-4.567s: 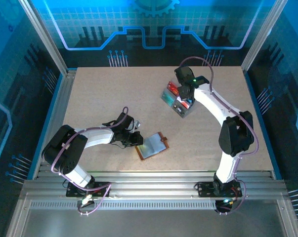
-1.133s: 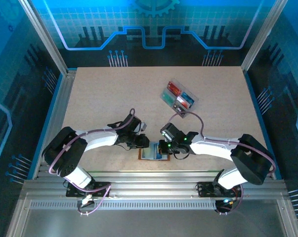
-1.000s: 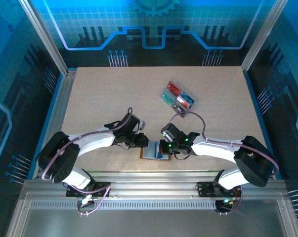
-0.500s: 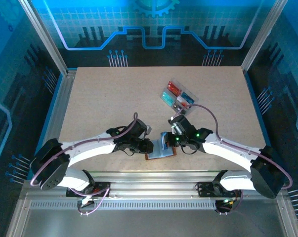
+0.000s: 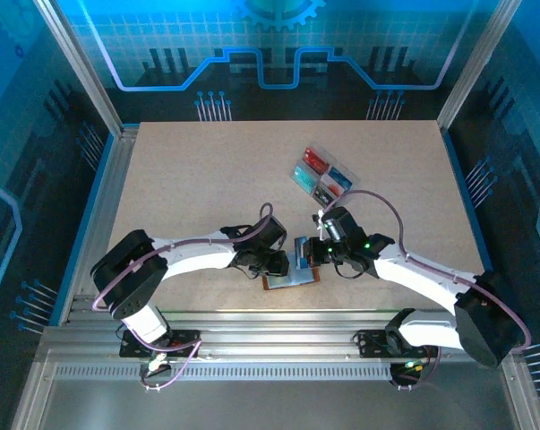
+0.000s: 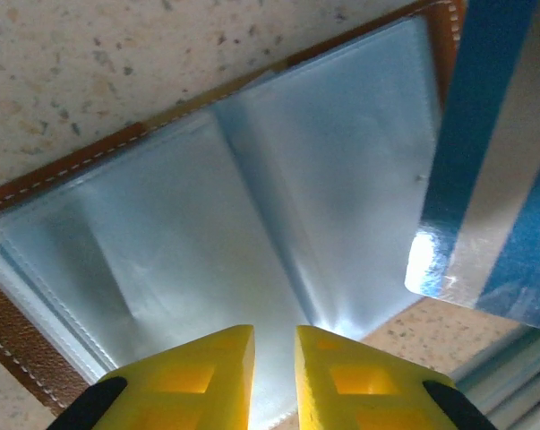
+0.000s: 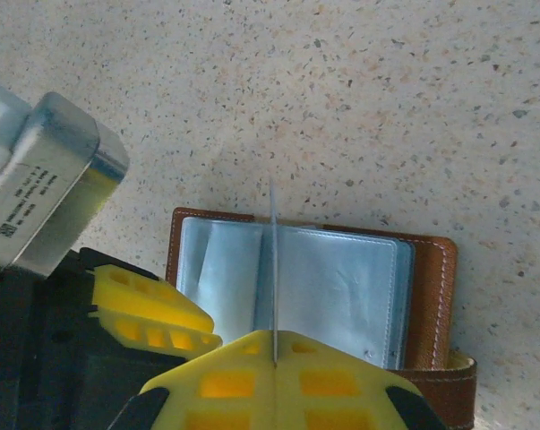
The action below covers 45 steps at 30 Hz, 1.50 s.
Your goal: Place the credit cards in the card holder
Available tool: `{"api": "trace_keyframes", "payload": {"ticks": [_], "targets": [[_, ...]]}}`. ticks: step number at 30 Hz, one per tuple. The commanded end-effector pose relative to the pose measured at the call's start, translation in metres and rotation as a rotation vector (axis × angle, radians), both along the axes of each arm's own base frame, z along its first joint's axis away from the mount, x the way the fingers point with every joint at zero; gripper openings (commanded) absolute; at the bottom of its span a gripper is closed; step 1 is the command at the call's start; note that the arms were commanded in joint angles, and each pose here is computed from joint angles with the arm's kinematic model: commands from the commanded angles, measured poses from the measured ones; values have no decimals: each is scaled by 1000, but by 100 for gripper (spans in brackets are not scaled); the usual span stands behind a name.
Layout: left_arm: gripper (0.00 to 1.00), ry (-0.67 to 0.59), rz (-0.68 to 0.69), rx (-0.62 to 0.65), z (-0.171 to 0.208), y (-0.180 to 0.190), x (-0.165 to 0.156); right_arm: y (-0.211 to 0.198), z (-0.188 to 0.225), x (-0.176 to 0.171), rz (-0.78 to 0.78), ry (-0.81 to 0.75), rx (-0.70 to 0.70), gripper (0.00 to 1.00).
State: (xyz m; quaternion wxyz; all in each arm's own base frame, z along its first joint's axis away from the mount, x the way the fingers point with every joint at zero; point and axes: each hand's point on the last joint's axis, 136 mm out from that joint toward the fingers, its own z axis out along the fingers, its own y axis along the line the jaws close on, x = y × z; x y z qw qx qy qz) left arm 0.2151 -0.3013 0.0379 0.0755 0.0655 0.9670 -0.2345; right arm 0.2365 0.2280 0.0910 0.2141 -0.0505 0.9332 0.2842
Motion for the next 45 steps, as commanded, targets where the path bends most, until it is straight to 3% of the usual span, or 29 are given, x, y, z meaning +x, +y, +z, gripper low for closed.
{"api": "trace_keyframes", "payload": {"ticks": [1,24,39,45], "targets": [[21,-6,4,81,-13,17,-4,9,-1,2,27,-13,60,0],[21,17,29,114,-27,36,-17,31,-41,-1,69,82,161,0],[21,30,33,109,-32,35,-19,32,-24,-6,75,84,207,0],[21,27,33,103,-30,34,-18,36,-34,-8,81,126,211,0]]}}
